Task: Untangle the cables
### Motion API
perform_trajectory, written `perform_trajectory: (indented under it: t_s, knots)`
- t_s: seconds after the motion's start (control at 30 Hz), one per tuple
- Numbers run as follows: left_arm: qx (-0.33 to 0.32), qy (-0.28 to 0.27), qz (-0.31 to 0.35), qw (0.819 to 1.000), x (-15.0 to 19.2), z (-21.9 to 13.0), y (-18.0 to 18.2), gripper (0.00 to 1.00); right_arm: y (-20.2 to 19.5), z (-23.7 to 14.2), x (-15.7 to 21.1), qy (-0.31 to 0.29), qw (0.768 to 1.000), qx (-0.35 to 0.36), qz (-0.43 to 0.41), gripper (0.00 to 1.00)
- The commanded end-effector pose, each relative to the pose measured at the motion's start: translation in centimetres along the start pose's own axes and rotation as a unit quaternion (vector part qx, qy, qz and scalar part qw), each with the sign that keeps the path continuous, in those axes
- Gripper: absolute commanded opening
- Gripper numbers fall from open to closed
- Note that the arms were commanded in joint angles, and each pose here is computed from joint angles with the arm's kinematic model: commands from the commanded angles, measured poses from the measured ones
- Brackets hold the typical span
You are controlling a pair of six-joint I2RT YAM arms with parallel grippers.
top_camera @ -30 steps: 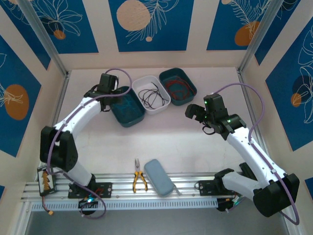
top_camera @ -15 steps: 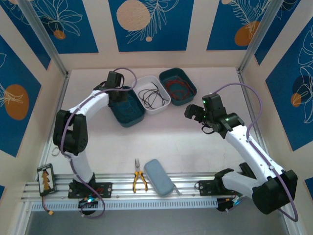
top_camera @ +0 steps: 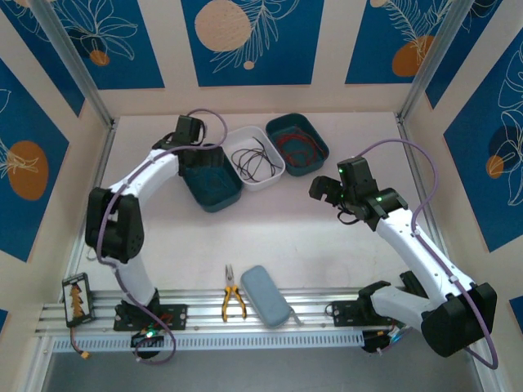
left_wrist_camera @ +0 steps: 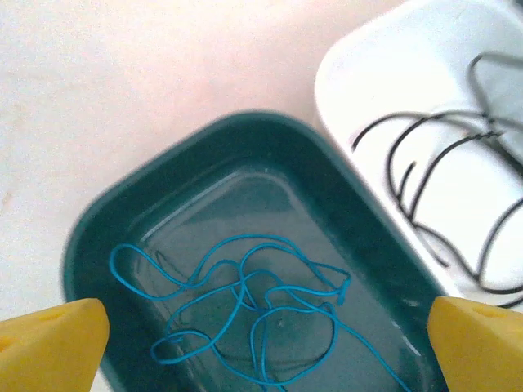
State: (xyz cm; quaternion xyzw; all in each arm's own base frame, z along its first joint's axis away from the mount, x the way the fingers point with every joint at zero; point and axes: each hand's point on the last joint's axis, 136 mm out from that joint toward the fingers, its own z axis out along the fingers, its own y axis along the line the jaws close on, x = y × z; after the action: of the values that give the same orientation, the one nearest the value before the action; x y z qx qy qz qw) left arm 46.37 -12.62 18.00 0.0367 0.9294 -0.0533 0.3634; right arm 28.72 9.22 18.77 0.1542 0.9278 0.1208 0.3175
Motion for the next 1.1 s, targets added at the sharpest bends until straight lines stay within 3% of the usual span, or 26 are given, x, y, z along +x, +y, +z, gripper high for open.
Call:
perform_trajectory:
  t_s: [0.0, 0.23, 0.5, 0.87, 1.07]
  knots:
    - [0.004, -0.054, -0.004, 0.999, -2.1, -5.0, 0.5, 1.00, -0.8, -1.1, -1.3, -0.037, 0.999, 0.013, 0.010, 0.99]
    - [-0.009, -0.137, -0.017, 0.990, -1.2, -10.8, 2.1, 1.00, -2.2, -0.7, -1.5, -0.064, 0.998, 0.029, 0.004, 0.99]
    - [-0.081, -0.216, -0.037, 0.972, 4.0, -14.4, 6.2, 1.00, -2.6, 0.1, -1.9, -0.126, 0.991, 0.013, -0.045, 0.99]
    - [-0.153, -0.262, -0.041, 0.952, 10.9, -12.1, 9.8, 1.00, -4.7, 2.3, -3.0, -0.214, 0.972, 0.009, -0.098, 0.99]
    - [-0.185, -0.246, -0.003, 0.951, 12.1, -9.0, 11.0, 1.00, -5.7, 3.9, -4.2, -0.252, 0.959, -0.003, -0.131, 0.99]
